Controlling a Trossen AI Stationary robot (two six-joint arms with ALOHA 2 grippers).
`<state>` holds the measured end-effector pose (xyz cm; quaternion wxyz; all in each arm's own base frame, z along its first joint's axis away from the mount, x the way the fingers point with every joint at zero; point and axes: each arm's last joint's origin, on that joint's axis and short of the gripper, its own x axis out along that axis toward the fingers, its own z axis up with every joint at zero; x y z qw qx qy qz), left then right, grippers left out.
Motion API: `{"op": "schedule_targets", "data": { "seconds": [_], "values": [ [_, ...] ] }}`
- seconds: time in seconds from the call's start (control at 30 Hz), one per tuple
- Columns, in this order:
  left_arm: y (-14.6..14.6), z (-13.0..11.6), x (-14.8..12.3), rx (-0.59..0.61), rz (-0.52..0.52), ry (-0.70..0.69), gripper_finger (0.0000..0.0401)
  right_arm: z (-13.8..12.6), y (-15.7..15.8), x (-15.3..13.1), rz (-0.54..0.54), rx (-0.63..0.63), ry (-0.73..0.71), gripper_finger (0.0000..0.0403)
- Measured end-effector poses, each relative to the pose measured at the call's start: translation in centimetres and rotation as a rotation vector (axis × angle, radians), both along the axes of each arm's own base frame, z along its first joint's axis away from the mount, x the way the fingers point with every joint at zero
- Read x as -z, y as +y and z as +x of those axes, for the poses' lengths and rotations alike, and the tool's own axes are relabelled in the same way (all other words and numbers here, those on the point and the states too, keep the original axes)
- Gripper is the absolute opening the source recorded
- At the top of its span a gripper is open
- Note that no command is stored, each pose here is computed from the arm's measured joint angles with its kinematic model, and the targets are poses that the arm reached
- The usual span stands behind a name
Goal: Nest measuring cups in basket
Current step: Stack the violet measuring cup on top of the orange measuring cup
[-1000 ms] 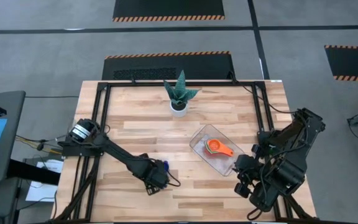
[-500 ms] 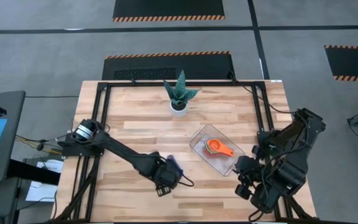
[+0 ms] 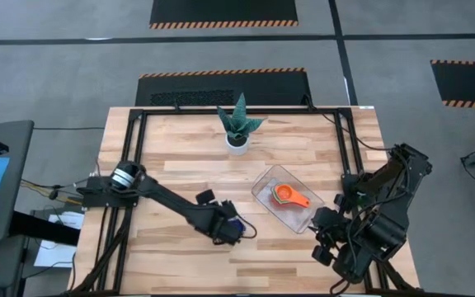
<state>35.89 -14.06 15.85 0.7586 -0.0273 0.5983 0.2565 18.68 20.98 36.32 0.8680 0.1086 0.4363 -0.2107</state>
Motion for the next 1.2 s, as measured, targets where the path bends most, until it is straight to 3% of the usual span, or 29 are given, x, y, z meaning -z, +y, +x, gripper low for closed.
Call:
{"op": "schedule_targets", "data": {
  "seconds": [0.17, 0.5, 0.7, 1.2],
  "values": [
    [0.7, 0.9, 1.7, 0.039, -0.033, 0.046, 0.0116, 0.0, 0.1, 0.0, 0.020, -0.003, 0.015, 0.0122],
    [0.2, 1.2, 0.6, 0.066, -0.180, 0.051, 0.0116, 0.0, 0.1, 0.1, 0.032, -0.007, 0.035, 0.0122],
    [-0.3, 1.8, 0.5, 0.055, -0.298, 0.007, 0.0116, -0.1, 0.1, 0.1, 0.028, -0.008, 0.038, 0.0122],
    [-1.6, 2.8, 0.2, 0.104, -0.418, -0.097, 0.0116, -0.1, 0.0, 0.1, 0.023, -0.010, 0.041, 0.0122]
  ]
}}
